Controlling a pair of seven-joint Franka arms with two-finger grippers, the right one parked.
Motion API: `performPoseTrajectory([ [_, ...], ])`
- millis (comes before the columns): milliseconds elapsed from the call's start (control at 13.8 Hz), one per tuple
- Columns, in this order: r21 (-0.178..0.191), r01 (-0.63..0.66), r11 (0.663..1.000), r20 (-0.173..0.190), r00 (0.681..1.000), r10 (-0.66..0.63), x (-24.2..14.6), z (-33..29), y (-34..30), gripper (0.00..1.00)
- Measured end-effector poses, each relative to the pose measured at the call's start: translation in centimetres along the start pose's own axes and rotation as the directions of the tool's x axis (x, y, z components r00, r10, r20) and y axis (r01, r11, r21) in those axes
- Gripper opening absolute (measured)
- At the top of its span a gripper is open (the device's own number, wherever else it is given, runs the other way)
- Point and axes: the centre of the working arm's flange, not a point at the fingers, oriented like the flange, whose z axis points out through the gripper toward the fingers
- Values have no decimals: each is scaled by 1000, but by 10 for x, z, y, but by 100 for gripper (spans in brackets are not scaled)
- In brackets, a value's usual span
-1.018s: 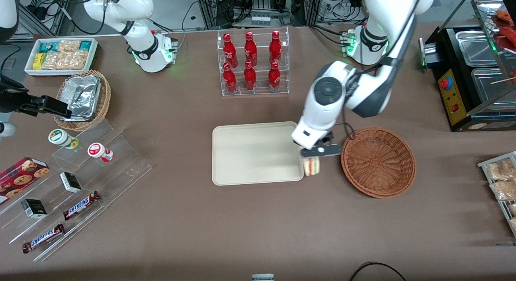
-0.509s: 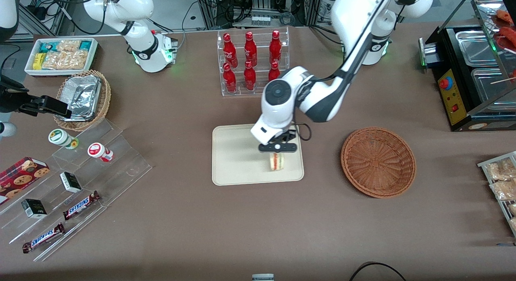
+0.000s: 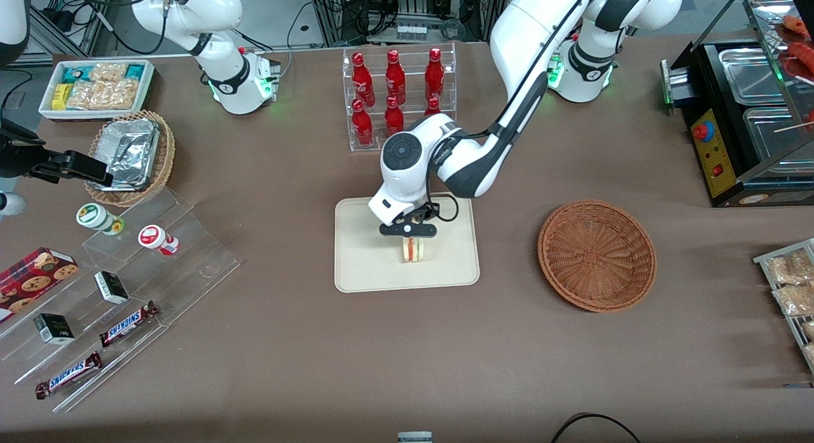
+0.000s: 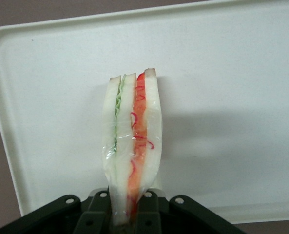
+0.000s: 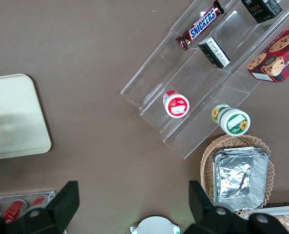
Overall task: Place sandwich from basket to tray
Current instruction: 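Lower the sandwich onto the tray and open the left gripper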
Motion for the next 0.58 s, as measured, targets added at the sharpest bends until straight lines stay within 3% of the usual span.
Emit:
performPoseTrajectory([
  [364, 8, 0, 1000, 14, 1000, 0, 2, 24, 4, 16],
  [582, 1, 0, 1000, 6, 1000, 0, 4, 21, 6, 42],
])
